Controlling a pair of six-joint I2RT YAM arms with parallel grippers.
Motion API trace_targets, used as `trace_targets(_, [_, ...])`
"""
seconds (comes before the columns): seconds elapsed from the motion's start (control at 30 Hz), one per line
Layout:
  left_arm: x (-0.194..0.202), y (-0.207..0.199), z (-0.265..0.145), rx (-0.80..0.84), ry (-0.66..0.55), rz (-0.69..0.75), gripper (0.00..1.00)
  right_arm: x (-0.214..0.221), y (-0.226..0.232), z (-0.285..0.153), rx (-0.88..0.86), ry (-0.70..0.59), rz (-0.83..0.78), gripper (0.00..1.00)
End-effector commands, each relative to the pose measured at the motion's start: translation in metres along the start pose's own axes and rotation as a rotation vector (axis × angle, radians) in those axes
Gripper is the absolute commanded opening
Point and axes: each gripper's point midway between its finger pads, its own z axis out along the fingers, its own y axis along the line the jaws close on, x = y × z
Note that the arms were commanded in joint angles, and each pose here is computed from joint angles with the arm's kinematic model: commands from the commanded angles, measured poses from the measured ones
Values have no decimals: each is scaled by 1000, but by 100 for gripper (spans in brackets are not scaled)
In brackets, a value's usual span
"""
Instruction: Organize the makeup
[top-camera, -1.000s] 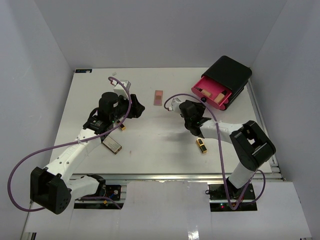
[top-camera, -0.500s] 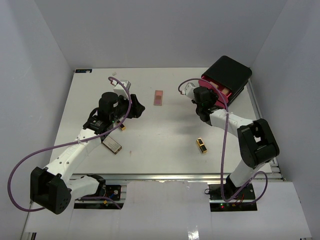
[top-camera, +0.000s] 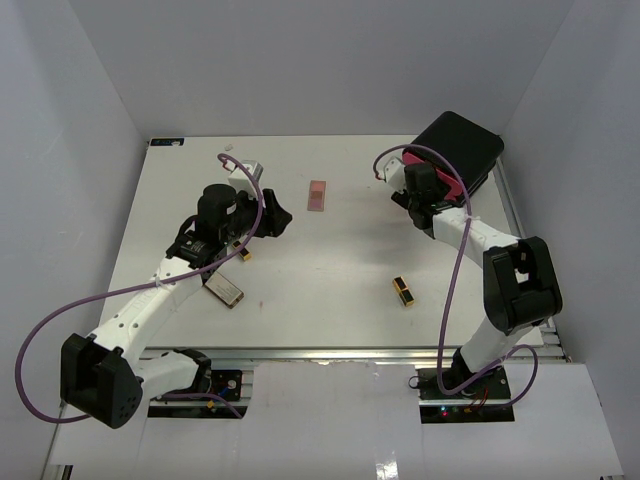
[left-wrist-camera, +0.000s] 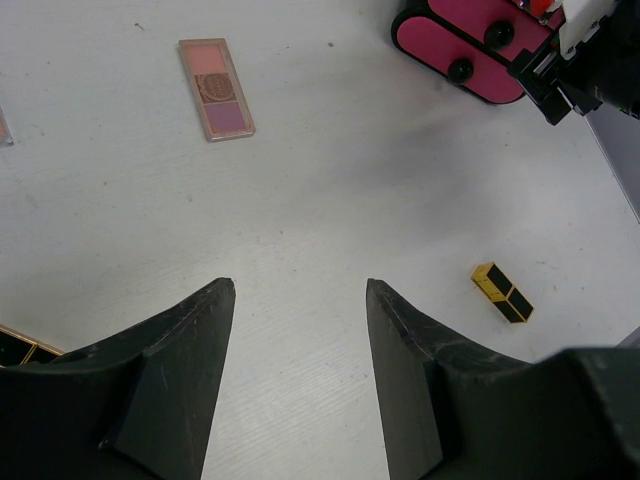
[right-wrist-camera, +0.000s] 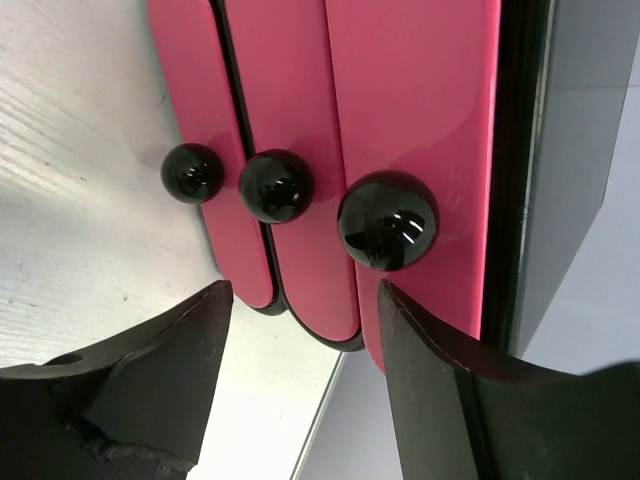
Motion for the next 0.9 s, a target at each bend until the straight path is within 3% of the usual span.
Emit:
trace_targets(0.0, [-8, -6, -1, 37, -26, 16, 67, -7, -32, 0, 42, -24, 62, 68])
trace_targets(0.53, [0, -14, 2, 92, 4, 24, 78, -1, -26, -5, -34, -24, 78, 79])
trace_targets(0.7, [2, -28, 0, 176, 13, 39, 85, -26, 6, -39, -313, -157, 131, 80])
trace_targets(0.87, [12, -57, -4, 369, 46, 64, 90, -64, 13, -112, -574, -412, 172, 90])
